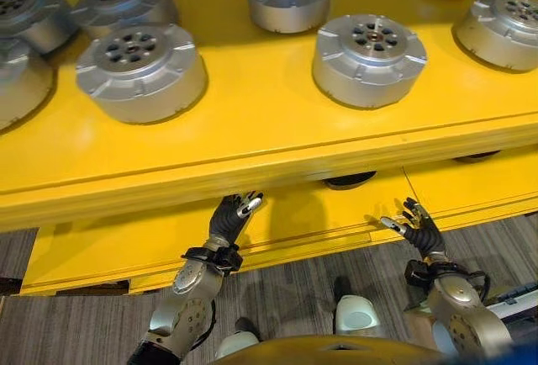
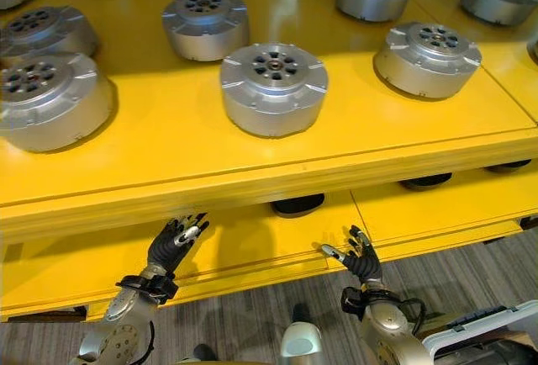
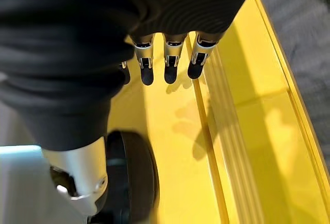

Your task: Move parts from the plastic box to the shelf.

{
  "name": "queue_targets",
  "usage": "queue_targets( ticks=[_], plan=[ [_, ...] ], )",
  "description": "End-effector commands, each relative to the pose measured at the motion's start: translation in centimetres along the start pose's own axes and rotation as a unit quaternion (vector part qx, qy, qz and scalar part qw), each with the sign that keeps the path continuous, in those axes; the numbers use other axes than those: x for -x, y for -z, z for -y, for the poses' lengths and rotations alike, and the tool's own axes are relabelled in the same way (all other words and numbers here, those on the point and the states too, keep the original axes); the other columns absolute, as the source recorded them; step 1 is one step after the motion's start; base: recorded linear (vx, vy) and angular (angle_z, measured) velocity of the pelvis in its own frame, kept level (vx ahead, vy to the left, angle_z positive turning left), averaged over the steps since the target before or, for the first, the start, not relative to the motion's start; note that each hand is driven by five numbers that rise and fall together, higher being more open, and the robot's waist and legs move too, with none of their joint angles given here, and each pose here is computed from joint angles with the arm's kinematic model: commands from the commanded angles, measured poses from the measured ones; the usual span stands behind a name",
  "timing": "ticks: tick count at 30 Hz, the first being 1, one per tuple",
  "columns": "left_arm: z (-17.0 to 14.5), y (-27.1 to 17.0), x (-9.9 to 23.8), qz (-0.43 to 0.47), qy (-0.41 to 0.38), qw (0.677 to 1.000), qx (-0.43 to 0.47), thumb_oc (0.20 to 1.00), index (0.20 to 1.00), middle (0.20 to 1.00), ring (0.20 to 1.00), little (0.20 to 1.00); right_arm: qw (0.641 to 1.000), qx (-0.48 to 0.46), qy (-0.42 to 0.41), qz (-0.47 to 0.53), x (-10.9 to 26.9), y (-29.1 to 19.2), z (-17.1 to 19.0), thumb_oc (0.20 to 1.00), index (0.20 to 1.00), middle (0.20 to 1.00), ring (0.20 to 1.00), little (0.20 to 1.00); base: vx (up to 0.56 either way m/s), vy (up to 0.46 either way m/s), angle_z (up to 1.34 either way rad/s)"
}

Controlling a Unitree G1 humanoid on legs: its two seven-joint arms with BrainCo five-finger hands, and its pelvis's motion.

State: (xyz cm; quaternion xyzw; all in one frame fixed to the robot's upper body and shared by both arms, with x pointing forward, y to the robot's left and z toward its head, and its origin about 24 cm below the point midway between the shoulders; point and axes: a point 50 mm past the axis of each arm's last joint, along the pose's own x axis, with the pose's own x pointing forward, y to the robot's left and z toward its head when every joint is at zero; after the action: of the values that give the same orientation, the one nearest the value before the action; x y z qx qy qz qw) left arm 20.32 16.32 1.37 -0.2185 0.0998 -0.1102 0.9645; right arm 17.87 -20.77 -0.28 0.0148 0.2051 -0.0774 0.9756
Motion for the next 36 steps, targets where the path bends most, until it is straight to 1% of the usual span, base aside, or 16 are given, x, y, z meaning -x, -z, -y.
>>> queue_targets(
  ticks=[1,4,6,8,10,12,14,18,25,28,29,32,35,36],
  plan=[
    [0.2,-0.8,-0.1,0.002,0.036,0.999,-0.021,1.0,1.0,1.0,1.0,1.0,0.998,-0.021,-0.016,0.062,-0.4,-2.2,0.0,1.0,1.0,1.0,1.0,1.0,-0.02,0.16,-0.01],
    [-0.4,-0.2,0.5,-0.011,0.018,1.0,-0.019,1.0,1.0,1.0,1.0,1.0,0.998,-0.029,-0.034,0.053,-0.3,-1.8,-0.1,1.0,1.0,1.0,1.0,1.0,-0.03,0.076,-0.06],
    [-1.4,0.5,1.3,-0.008,-0.02,1.0,-0.02,1.0,1.0,1.0,1.0,1.0,0.996,-0.023,-0.068,0.053,-0.3,-1.7,-1.1,1.0,1.0,1.0,1.0,1.0,-0.18,0.089,-0.56],
    [-2.0,0.7,1.4,-0.008,-0.035,0.999,-0.018,1.0,1.0,1.0,1.0,1.0,0.995,-0.025,-0.077,0.054,-0.1,-1.6,-1.3,1.0,1.0,1.0,1.0,1.0,-0.22,0.03,-0.76],
    [-2.1,0.7,1.3,-0.008,-0.039,0.999,-0.01,1.0,1.0,1.0,1.0,1.0,0.995,-0.026,-0.084,0.055,-0.1,-1.6,-1.3,1.0,1.0,1.0,1.0,1.0,-0.18,-0.066,-0.43],
    [-2.2,0.7,1.0,-0.014,-0.037,0.999,-0.008,1.0,1.0,1.0,1.0,1.0,0.993,-0.018,-0.098,0.062,-0.4,-1.8,-1.5,1.0,1.0,1.0,1.0,1.0,-0.19,-0.22,0.54],
    [-2.3,1.3,0.4,-0.05,-0.027,0.998,0.0,1.0,1.0,1.0,1.0,1.0,0.992,-0.014,-0.103,0.066,-1.0,-2.1,-1.5,1.0,1.0,1.0,1.0,1.0,-0.19,-0.37,0.36],
    [-2.6,2.2,0.4,-0.065,-0.05,0.996,0.037,1.0,1.0,1.0,1.0,1.0,0.991,0.008,-0.118,0.068,-1.7,-2.8,-1.3,1.0,1.0,1.0,1.0,1.0,-0.15,-0.246,-0.11],
    [-3.0,3.5,2.2,-0.071,-0.076,0.992,0.068,1.0,1.0,1.0,1.0,1.0,0.989,0.038,-0.129,0.064,-1.1,-3.3,0.0,1.0,1.0,1.0,1.0,1.0,-0.15,-0.19,-0.15],
    [-3.4,3.3,2.9,-0.053,-0.081,0.993,0.063,1.0,1.0,1.0,1.0,1.0,0.989,0.04,-0.13,0.055,-0.9,-3.2,0.5,1.0,1.0,1.0,1.0,1.0,-0.15,-0.182,0.01],
    [-3.5,3.0,3.0,-0.038,-0.068,0.996,0.044,1.0,1.0,1.0,1.0,1.0,0.989,0.039,-0.132,0.053,-0.8,-3.1,0.6,1.0,1.0,1.0,1.0,1.0,-0.17,-0.244,0.05],
    [-2.1,1.4,2.5,-0.023,0.03,0.998,-0.044,1.0,1.0,1.0,1.0,1.0,0.991,0.032,-0.117,0.053,-0.8,-3.1,0.8,1.0,1.0,1.0,1.0,1.0,-0.11,-0.125,0.2],
    [0.0,0.1,1.7,-0.027,0.154,0.98,-0.12,1.0,1.0,1.0,1.0,1.0,0.992,0.028,-0.112,0.057,-1.3,-3.1,0.8,1.0,1.0,1.0,1.0,1.0,-0.13,0.031,-0.1],
    [0.4,-0.1,1.5,-0.031,0.172,0.975,-0.136,1.0,1.0,1.0,1.0,1.0,0.991,0.027,-0.112,0.061,-1.6,-3.2,0.5,1.0,1.0,1.0,1.0,1.0,-0.15,0.278,-0.62]
  ],
)
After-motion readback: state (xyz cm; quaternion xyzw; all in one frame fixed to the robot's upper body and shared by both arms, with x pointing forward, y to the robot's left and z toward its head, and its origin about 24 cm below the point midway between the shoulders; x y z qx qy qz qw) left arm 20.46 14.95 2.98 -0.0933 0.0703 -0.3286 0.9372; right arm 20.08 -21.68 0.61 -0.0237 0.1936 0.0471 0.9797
